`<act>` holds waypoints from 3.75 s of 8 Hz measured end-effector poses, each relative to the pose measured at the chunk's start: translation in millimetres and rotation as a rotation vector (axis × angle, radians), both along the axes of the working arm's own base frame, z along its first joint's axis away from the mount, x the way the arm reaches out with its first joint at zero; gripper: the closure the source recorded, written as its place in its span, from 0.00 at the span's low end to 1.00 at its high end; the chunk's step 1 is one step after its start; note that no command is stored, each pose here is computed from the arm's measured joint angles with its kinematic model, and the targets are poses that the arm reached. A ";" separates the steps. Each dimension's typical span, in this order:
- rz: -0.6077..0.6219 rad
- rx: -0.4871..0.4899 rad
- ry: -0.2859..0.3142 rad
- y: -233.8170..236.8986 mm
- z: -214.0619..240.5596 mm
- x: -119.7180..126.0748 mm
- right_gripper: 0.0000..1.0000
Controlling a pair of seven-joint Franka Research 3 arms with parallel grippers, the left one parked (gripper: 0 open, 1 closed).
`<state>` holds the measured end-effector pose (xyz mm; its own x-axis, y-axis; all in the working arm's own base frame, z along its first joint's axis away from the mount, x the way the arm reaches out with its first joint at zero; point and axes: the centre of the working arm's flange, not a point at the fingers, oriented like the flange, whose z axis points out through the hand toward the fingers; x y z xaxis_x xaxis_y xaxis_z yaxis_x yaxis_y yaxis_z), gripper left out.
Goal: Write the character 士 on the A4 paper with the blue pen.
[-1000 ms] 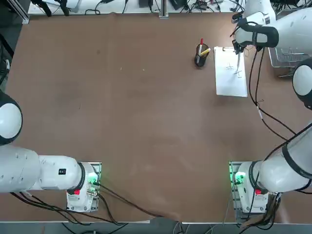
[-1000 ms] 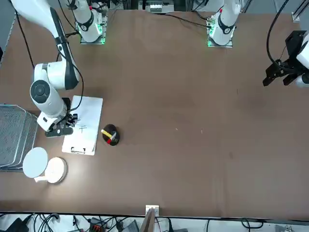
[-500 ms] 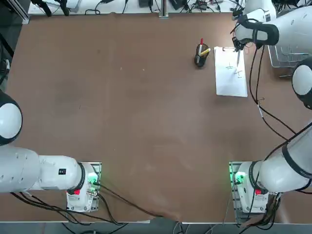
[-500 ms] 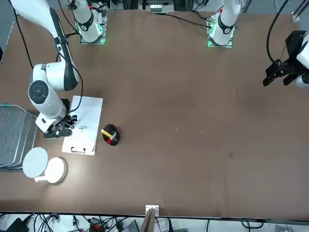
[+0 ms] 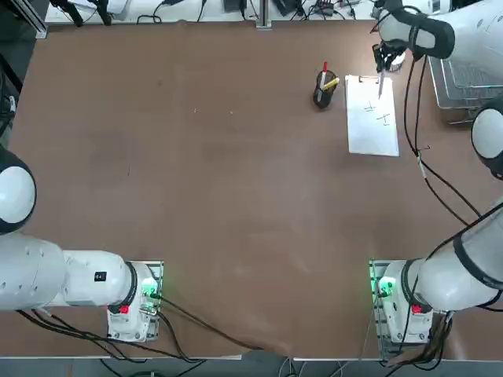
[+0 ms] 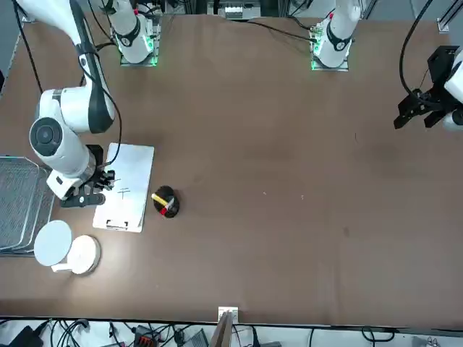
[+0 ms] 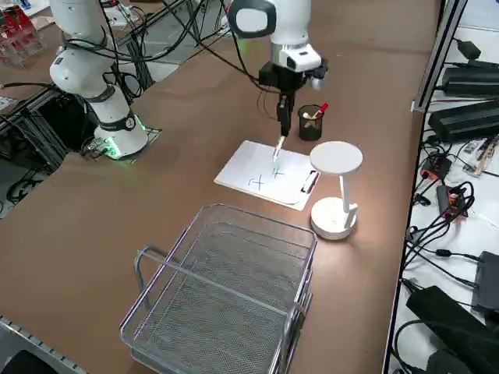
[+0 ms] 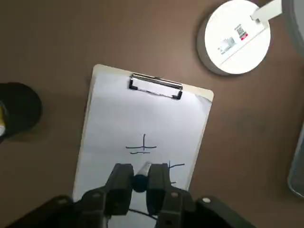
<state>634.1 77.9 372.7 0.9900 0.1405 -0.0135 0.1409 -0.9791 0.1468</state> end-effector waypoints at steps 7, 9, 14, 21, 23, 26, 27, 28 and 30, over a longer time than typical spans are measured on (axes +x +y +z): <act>-0.039 0.075 -0.085 121.1 87.8 -13.6 0.80; -0.035 0.105 -0.129 143.2 96.1 -15.5 0.80; -0.009 0.153 -0.194 172.2 73.0 -6.0 0.80; -0.033 0.148 -0.139 188.7 5.1 -2.2 0.80; -0.021 0.126 -0.123 188.9 -13.0 -4.5 0.80; -0.010 0.104 -0.099 189.7 -33.0 -9.5 0.81; -0.011 0.102 -0.098 189.8 -39.0 -10.1 0.81; -0.011 0.104 -0.100 190.7 -46.1 -10.5 0.81; -0.006 0.107 -0.098 193.9 -57.8 -11.8 0.80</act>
